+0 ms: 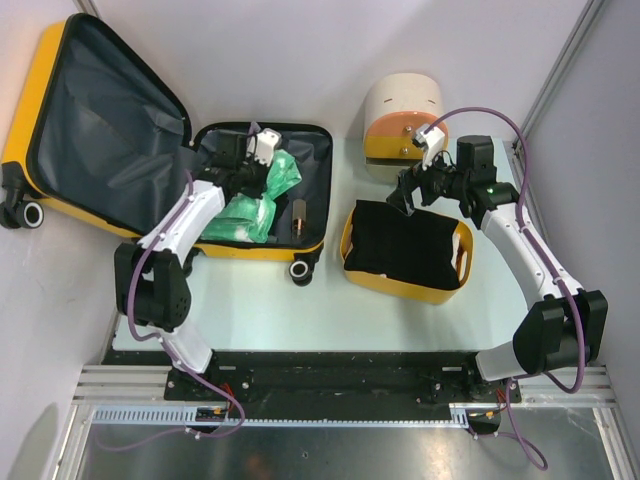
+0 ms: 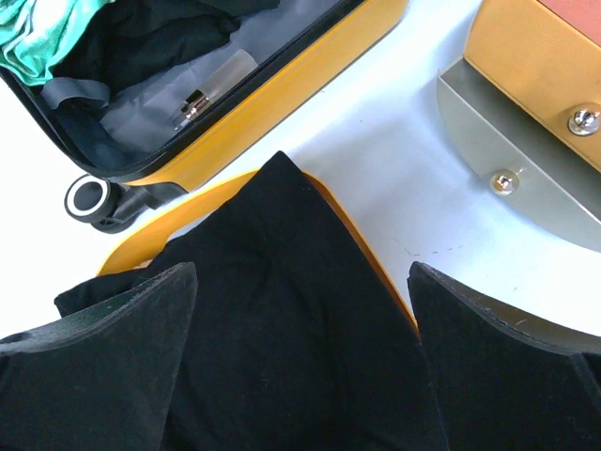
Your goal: Open, take out, and arrange the luggage
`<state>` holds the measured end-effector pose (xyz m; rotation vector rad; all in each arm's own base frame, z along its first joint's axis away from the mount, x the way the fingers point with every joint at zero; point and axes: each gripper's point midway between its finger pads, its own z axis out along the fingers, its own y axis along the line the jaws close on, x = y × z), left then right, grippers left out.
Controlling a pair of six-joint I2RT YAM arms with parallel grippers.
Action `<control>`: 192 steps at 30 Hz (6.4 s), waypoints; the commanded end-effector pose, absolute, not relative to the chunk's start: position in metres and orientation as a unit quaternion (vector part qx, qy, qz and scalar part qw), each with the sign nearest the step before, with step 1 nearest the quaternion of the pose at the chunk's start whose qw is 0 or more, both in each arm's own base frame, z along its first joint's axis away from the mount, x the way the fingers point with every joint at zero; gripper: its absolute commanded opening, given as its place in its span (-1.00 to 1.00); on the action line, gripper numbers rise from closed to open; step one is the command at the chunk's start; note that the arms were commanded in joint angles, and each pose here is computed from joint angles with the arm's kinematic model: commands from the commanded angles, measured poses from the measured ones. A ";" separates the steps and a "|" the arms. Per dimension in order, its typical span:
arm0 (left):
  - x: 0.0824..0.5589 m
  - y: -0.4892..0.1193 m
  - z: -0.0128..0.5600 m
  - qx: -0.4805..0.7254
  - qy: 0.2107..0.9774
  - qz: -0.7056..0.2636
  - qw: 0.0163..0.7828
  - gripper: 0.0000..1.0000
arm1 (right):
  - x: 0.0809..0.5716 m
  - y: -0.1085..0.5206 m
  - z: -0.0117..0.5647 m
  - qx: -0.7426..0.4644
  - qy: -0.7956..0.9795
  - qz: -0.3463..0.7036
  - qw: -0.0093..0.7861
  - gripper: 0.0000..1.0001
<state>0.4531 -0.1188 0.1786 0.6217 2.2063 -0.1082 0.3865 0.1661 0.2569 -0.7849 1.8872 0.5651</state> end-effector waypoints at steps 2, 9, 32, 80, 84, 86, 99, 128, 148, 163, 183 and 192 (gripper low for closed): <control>0.444 -0.149 0.278 0.274 0.807 -0.124 0.509 -1.00 | 0.391 0.172 0.272 -0.300 0.771 0.260 0.498 0.99; 0.460 -0.132 0.262 0.264 0.821 -0.085 0.499 -1.00 | 0.393 0.176 0.270 -0.293 0.771 0.275 0.493 0.99; 0.454 -0.139 0.292 0.271 0.795 -0.192 0.507 -0.64 | 0.392 0.168 0.273 -0.273 0.776 0.286 0.492 0.99; 0.416 -0.169 0.160 0.362 0.846 -0.138 0.367 0.17 | 0.391 0.166 0.273 -0.274 0.774 0.291 0.491 0.99; 0.390 -0.172 0.149 0.429 0.833 -0.116 0.329 0.91 | 0.388 0.164 0.270 -0.277 0.777 0.288 0.486 1.00; 0.384 -0.169 0.146 0.448 0.829 -0.092 0.322 0.99 | 0.388 0.164 0.269 -0.275 0.779 0.290 0.483 0.99; 0.396 -0.166 0.101 0.466 0.842 0.045 0.269 0.99 | 0.390 0.167 0.268 -0.276 0.777 0.292 0.485 0.99; 0.437 -0.121 0.241 0.343 0.830 -0.040 0.437 -1.00 | 0.391 0.176 0.273 -0.282 0.766 0.304 0.491 1.00; 0.413 -0.118 0.226 0.378 0.810 -0.171 0.414 -1.00 | 0.448 0.336 0.277 -0.609 0.409 0.140 0.665 0.99; 0.403 -0.112 0.209 0.392 0.814 -0.159 0.399 -1.00 | 0.516 0.397 0.275 -0.612 0.301 0.039 0.730 0.99; 0.390 -0.104 0.216 0.371 0.819 -0.175 0.402 0.24 | 0.500 0.441 0.259 -0.704 0.207 0.034 0.678 -0.17; 0.375 -0.075 0.252 0.314 0.827 -0.142 0.443 0.66 | 0.502 0.443 0.309 -0.622 0.266 0.076 0.733 -1.00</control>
